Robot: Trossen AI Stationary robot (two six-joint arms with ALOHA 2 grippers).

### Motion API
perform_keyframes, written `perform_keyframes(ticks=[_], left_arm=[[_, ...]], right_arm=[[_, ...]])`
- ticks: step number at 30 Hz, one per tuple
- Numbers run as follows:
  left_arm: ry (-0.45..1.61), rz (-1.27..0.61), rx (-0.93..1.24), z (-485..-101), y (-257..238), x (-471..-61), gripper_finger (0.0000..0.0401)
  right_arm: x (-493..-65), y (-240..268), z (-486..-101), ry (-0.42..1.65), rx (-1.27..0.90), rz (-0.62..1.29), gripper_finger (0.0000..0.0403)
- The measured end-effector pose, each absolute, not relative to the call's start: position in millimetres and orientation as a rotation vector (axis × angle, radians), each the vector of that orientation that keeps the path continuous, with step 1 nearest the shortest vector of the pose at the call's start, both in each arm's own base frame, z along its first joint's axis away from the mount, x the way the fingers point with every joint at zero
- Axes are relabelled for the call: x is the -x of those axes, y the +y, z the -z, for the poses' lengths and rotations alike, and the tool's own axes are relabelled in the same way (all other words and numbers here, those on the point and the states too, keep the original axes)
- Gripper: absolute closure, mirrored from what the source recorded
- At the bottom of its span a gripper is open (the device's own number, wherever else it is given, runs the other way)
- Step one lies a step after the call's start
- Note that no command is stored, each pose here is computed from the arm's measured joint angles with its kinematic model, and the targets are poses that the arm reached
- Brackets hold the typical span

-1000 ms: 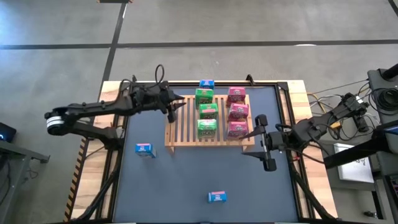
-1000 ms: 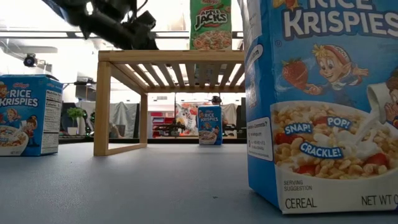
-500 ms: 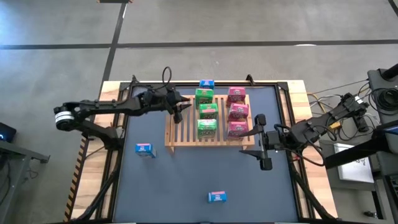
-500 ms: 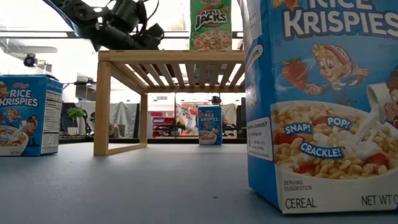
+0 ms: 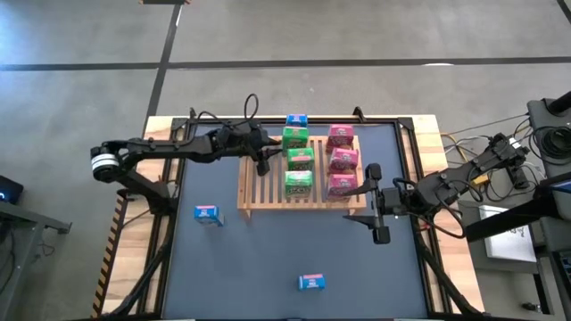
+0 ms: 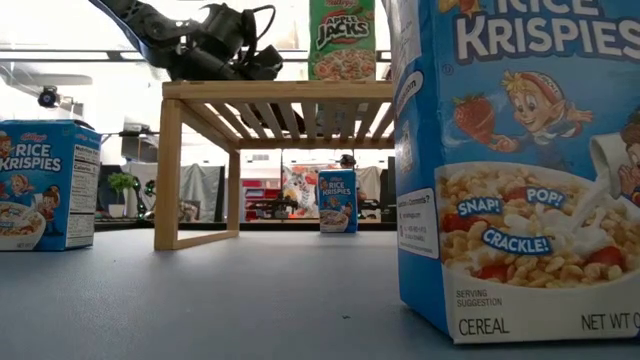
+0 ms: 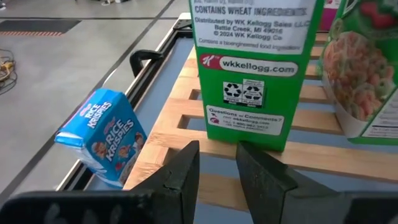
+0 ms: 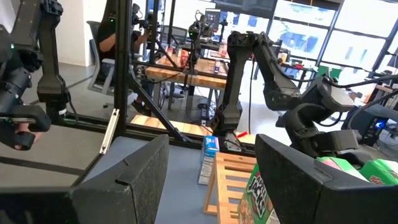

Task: Stack cereal on shelf
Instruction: Adjust the green cereal box on the shelf, then put the bottom blue cereal box on the shelf

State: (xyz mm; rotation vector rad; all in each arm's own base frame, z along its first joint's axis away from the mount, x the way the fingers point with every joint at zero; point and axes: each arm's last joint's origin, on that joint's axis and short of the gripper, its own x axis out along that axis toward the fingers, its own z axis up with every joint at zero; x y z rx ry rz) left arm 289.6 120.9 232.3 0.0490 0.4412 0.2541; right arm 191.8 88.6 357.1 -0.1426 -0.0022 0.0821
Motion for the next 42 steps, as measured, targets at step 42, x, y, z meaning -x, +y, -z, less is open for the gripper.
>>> perform_keyframes(ticks=[42], left_arm=[[0.480, -0.268, -0.004, -316.5, 60.0, -173.6, 0.0307]], right_arm=[[-191.8, 89.0, -356.7, 0.000, 0.159, -0.096, 0.0175]])
